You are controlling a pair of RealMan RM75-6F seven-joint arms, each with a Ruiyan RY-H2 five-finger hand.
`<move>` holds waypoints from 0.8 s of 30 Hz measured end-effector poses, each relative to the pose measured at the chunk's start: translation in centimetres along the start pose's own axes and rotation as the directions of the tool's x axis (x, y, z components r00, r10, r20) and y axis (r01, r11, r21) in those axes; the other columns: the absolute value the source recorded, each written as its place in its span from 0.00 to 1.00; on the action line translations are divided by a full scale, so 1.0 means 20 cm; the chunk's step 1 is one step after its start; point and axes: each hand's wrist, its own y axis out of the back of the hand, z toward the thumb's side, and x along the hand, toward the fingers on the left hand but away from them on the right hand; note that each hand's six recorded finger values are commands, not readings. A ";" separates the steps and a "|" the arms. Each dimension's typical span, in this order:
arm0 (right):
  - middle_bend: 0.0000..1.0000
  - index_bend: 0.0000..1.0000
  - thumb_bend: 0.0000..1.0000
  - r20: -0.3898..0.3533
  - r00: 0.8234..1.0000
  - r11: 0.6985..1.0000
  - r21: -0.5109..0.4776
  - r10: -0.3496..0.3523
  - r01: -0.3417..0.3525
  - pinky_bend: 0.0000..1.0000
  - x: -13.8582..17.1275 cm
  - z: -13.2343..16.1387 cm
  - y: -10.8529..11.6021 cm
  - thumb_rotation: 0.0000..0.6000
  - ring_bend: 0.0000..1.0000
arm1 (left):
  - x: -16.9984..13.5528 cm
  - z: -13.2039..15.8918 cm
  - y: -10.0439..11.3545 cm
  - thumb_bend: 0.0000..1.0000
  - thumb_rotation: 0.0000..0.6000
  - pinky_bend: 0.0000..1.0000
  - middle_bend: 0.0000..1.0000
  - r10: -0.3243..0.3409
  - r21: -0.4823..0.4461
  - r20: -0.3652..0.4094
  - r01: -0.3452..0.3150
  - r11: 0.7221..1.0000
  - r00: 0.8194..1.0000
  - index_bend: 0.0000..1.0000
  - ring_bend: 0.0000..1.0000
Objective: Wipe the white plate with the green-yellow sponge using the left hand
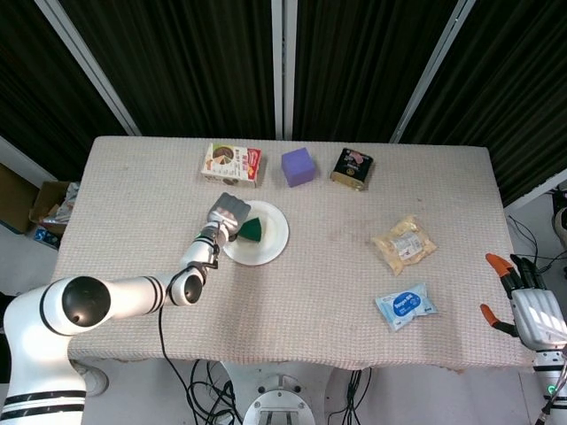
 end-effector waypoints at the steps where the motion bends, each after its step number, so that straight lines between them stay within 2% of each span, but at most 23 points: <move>1: 0.14 0.11 0.22 -0.002 1.000 1.000 0.000 -0.002 0.002 0.00 0.00 0.00 0.00 1.00 0.00 | -0.03 -0.02 0.01 0.56 1.00 0.50 0.66 0.014 -0.021 0.007 -0.013 1.000 1.000 0.58 0.55; 6: 0.14 0.11 0.21 -0.013 1.000 1.000 -0.003 -0.005 0.005 0.00 0.01 0.01 0.00 1.00 0.00 | -0.17 -0.14 0.01 0.56 1.00 0.49 0.66 0.084 -0.117 0.015 -0.082 0.990 0.996 0.58 0.55; 11: 0.14 0.11 0.22 -0.029 1.000 1.000 -0.007 -0.005 0.005 0.00 0.01 0.02 -0.01 1.00 0.00 | -0.33 -0.35 -0.16 0.56 1.00 0.44 0.64 0.123 -0.234 -0.032 -0.127 0.964 0.992 0.56 0.54; 17: 0.14 0.11 0.21 -0.050 0.999 1.000 -0.002 -0.013 0.013 0.00 0.01 0.06 0.00 1.00 0.00 | -0.45 -0.51 -0.38 0.55 1.00 0.41 0.57 0.114 -0.331 -0.089 -0.137 0.934 0.990 0.51 0.51; 20: 0.14 0.11 0.21 -0.055 0.998 1.000 0.001 -0.014 0.014 0.00 0.02 0.07 0.01 1.00 0.00 | -0.45 -0.55 -0.43 0.43 1.00 0.33 0.44 0.113 -0.344 -0.099 -0.141 0.928 0.989 0.36 0.38; 22: 0.14 0.11 0.22 -0.057 0.998 1.000 0.002 -0.017 0.018 0.00 0.02 0.08 0.01 1.00 0.00 | -0.43 -0.56 -0.47 0.30 1.00 0.27 0.30 0.101 -0.349 -0.099 -0.130 0.928 0.990 0.25 0.26; 24: 0.14 0.11 0.22 -0.060 0.998 1.000 0.003 -0.022 0.023 0.00 0.03 0.08 0.02 1.00 0.00 | -0.43 -0.55 -0.49 0.27 1.00 0.23 0.20 0.093 -0.350 -0.095 -0.120 0.929 0.991 0.19 0.19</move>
